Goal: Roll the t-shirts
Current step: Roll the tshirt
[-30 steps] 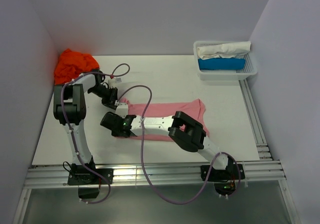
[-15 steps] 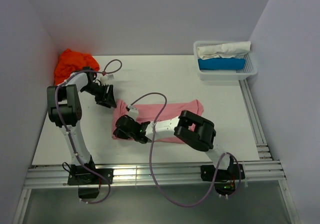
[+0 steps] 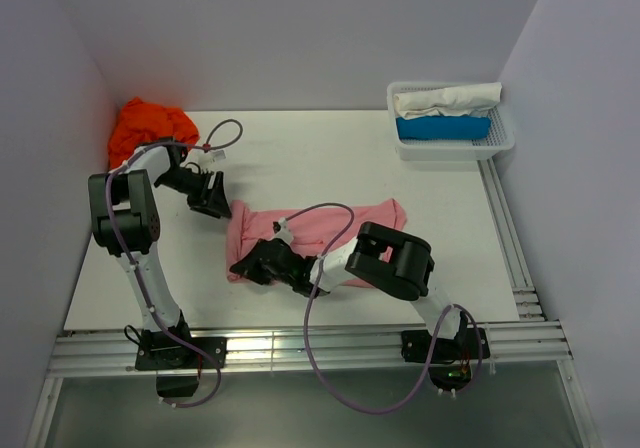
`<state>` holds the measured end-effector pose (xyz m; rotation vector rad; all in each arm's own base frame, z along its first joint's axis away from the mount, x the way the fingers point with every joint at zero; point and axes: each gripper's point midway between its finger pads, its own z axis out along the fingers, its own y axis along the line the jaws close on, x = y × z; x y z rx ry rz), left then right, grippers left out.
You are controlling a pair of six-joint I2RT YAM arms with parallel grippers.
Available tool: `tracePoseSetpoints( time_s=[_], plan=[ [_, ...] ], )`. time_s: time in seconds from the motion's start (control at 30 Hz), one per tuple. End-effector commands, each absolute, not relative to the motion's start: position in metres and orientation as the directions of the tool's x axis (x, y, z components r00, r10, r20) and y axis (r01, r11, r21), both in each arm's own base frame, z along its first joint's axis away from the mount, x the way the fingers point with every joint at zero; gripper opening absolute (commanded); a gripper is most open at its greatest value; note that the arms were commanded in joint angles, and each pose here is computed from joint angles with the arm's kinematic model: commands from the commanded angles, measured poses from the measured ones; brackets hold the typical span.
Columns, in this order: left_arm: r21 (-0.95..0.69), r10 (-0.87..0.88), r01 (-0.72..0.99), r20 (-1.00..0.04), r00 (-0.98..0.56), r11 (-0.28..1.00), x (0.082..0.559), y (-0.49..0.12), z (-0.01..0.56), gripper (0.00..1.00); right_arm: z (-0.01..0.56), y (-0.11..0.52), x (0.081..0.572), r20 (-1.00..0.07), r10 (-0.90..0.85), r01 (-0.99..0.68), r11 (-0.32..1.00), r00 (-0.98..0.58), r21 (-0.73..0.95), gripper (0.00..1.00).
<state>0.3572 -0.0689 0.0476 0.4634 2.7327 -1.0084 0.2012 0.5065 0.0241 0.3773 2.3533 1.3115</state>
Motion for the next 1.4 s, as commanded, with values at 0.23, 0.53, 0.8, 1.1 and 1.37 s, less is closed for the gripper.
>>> tracePoseSetpoints(
  time_s=[0.23, 0.53, 0.8, 1.1, 1.37],
  plan=[
    [-0.703, 0.239, 0.412, -0.337, -0.911, 0.58, 0.33, -0.093, 0.061, 0.63, 0.011, 0.496, 0.187, -0.107, 0.433, 0.116, 0.457, -0.895, 0.882, 0.14],
    [-0.69, 0.228, 0.384, -0.311, -0.923, 0.614, 0.335, -0.1, 0.048, 0.49, 0.016, 0.493, 0.186, -0.066, 0.449, 0.131, 0.393, -0.891, 0.91, 0.14],
    [-0.569, 0.256, 0.398, -0.316, -0.914, 0.719, 0.346, -0.099, 0.044, 0.21, 0.01, 0.489, 0.191, -0.109, 0.453, 0.131, 0.468, -0.885, 0.874, 0.25],
    [-0.452, 0.291, 0.413, -0.316, -0.903, 0.791, 0.351, -0.093, 0.045, 0.09, 0.02, 0.459, 0.206, -0.36, 0.428, 0.134, 0.777, -0.829, 0.615, 0.53],
    [-0.445, 0.3, 0.412, -0.302, -0.905, 0.795, 0.347, -0.095, 0.041, 0.09, 0.054, 0.458, 0.23, -0.557, 0.313, 0.106, 0.922, -0.769, 0.373, 0.55]
  ],
)
